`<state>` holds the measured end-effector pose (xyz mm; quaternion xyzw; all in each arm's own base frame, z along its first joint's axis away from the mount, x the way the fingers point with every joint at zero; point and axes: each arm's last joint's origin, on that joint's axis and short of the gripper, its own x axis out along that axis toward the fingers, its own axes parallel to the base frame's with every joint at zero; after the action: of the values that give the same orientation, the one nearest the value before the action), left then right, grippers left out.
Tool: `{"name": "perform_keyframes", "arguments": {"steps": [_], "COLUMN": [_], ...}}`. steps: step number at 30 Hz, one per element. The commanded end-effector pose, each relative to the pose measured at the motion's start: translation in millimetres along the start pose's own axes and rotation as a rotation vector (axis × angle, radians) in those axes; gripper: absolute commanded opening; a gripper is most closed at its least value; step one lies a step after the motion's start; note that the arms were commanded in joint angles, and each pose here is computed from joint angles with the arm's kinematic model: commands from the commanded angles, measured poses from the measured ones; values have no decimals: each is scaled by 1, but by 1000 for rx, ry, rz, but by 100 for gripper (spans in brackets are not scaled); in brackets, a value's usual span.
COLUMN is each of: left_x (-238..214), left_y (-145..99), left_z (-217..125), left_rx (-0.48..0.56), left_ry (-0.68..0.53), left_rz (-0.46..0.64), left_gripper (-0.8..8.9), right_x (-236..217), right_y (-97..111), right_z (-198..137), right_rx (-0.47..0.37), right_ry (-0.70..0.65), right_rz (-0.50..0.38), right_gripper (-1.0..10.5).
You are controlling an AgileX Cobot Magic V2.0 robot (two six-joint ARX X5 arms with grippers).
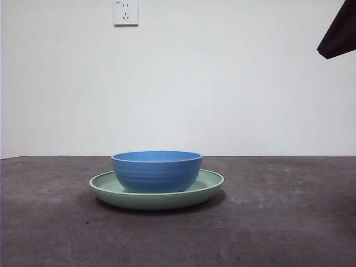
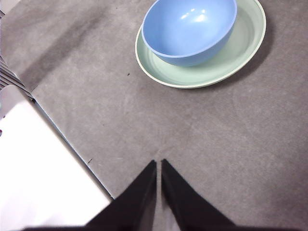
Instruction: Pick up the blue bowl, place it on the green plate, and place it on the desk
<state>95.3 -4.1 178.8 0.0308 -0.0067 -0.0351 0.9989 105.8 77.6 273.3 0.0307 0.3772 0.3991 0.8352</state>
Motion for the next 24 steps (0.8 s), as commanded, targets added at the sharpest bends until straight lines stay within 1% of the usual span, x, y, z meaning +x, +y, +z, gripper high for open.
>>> {"name": "perform_keyframes", "arguments": {"steps": [1,13,24], "left_x": [0,0,0], "left_y": [0,-2,-2], "left_z": [-6,-29,-30], "left_rx": [-3,-11,-22], "left_ry": [5,185,189], "left_rz": [2,-9,-9], "left_gripper": [15,15,15], "right_x": [0,0,0], "right_y": [1,1,1], "right_z": [2,2,2], "right_rx": [0,0,0], "right_ry": [-4,-4,-4], "right_rz": [6,6,6], "right_gripper": [11,11,11]}}
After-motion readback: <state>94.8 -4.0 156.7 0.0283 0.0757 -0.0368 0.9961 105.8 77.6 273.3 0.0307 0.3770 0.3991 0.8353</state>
